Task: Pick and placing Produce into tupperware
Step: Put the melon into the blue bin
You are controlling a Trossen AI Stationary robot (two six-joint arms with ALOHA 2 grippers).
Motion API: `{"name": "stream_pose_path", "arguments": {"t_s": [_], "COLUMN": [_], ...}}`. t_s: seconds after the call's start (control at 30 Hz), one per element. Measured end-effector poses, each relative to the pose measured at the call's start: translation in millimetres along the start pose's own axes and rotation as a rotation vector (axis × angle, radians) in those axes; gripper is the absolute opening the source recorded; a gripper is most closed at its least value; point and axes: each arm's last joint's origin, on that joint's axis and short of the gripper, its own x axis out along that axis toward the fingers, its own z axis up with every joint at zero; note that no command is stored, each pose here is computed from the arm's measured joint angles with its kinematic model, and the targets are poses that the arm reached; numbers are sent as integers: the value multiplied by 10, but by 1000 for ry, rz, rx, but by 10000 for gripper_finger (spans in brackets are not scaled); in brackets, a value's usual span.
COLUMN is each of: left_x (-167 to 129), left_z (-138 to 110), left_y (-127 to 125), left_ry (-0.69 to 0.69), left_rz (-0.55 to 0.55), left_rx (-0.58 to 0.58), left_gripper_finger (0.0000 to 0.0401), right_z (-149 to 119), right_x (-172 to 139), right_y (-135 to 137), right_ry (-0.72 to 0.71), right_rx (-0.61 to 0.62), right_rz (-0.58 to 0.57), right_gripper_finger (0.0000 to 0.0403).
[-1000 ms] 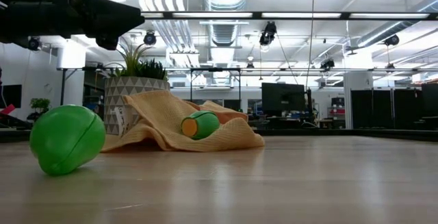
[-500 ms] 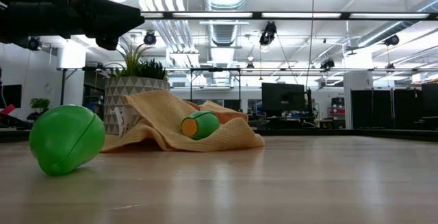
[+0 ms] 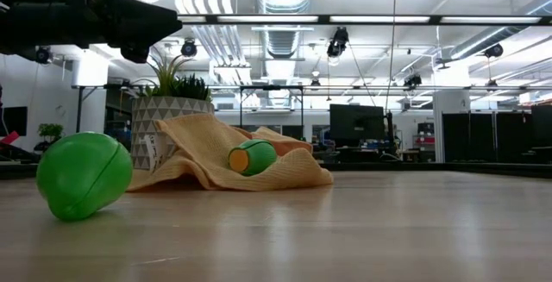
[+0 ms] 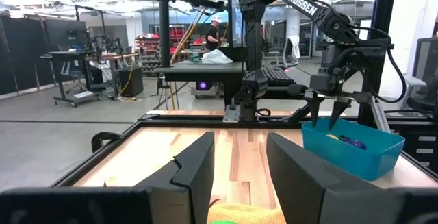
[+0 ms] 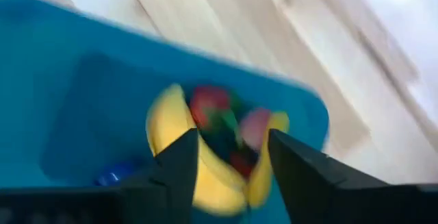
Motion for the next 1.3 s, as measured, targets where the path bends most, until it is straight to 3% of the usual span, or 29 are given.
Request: {"name": "stream_pose_path", "arguments": {"t_s": [0.13,0.3,0.43,0.67,0.77,0.9,1.07,1.17,1.3], "left_x": [1,2,1,8,7,7,5,4,5], "left_z": [5,5,6,-7,-7,-12,-17,-19,-15], "left_y": [0,1,1,0,-1,-2,-2,-2,-2], "left_ry": [-2,-1,-2,7,5,8,10,10,9], "left_rz": [1,4,4,3,1,-2,-1,-1,-1], "left_rx": [0,0,-1,-52,-53,-52,-52,-51,-51], "left_gripper_finger": [121,121,121,121,121,121,121,121,121], "right_z": [94,257,424,824,976,1308,1729,1824,1700], "right_x": [-73,-312,-481,-740,-696,-583,-510,-458,-383], "right_y": [137,398,536,726,683,485,-13,-377,-791], "right_ry": [-282,-712,-819,-1013,-1064,-1091,-1104,-1130,-1167], "right_rx": [-123,-315,-427,-825,-961,-991,-952,-881,-789], "right_rz": [100,216,332,755,712,599,669,583,441], "right_gripper_finger": [200,211,206,191,185,179,173,171,170]}}
